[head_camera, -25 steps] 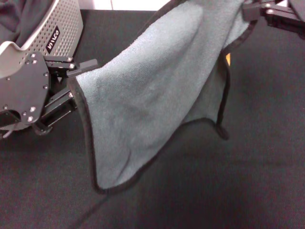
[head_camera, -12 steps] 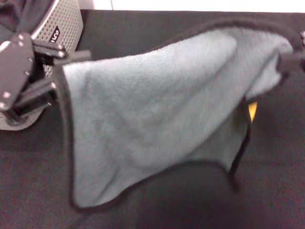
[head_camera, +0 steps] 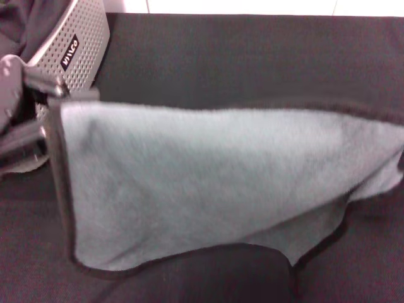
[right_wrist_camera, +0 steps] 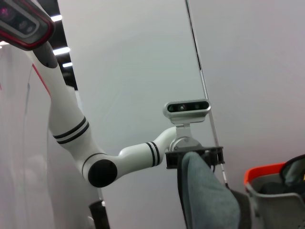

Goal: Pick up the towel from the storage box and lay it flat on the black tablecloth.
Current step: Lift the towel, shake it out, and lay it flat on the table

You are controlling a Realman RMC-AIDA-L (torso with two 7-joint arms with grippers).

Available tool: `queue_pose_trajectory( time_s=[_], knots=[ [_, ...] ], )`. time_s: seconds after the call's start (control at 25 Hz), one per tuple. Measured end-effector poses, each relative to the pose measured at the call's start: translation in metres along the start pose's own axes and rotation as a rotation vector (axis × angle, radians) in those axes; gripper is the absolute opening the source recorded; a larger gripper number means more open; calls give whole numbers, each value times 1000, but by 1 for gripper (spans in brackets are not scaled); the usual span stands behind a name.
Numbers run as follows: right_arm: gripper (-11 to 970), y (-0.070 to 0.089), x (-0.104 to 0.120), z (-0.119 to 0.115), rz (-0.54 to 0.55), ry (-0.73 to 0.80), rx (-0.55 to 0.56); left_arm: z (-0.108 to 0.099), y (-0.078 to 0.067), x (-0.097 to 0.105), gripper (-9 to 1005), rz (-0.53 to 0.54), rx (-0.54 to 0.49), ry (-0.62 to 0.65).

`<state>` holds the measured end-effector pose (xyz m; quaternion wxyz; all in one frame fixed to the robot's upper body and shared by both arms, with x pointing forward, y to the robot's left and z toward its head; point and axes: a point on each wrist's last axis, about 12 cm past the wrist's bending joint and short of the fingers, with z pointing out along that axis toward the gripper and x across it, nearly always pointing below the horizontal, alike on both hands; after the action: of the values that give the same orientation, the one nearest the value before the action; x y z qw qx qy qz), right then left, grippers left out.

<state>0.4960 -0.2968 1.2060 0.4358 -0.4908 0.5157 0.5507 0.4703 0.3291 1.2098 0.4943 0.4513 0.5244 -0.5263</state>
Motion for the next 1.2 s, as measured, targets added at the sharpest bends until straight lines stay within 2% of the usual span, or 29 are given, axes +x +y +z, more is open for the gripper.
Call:
queue_pose_trajectory(
  time_s=[0.24,0.4,0.72,0.96,1.2],
  knots=[
    [12,7,16,8,40,18,-58,1,-5,8,117,-39,14,26],
    [12,10,21,14,50,42,-104,-1,-6,5,113,-61,23,30],
    [12,13,11,16,32,23,-190,-3,-10,-7,112,-87,86,9],
    [12,17,5,17,17,3,-229,2,-22,-8,111,-87,136,33],
    [11,26,4,19,25,7,-240,-1,-28,-7,111,-76,132,45]
  ],
)
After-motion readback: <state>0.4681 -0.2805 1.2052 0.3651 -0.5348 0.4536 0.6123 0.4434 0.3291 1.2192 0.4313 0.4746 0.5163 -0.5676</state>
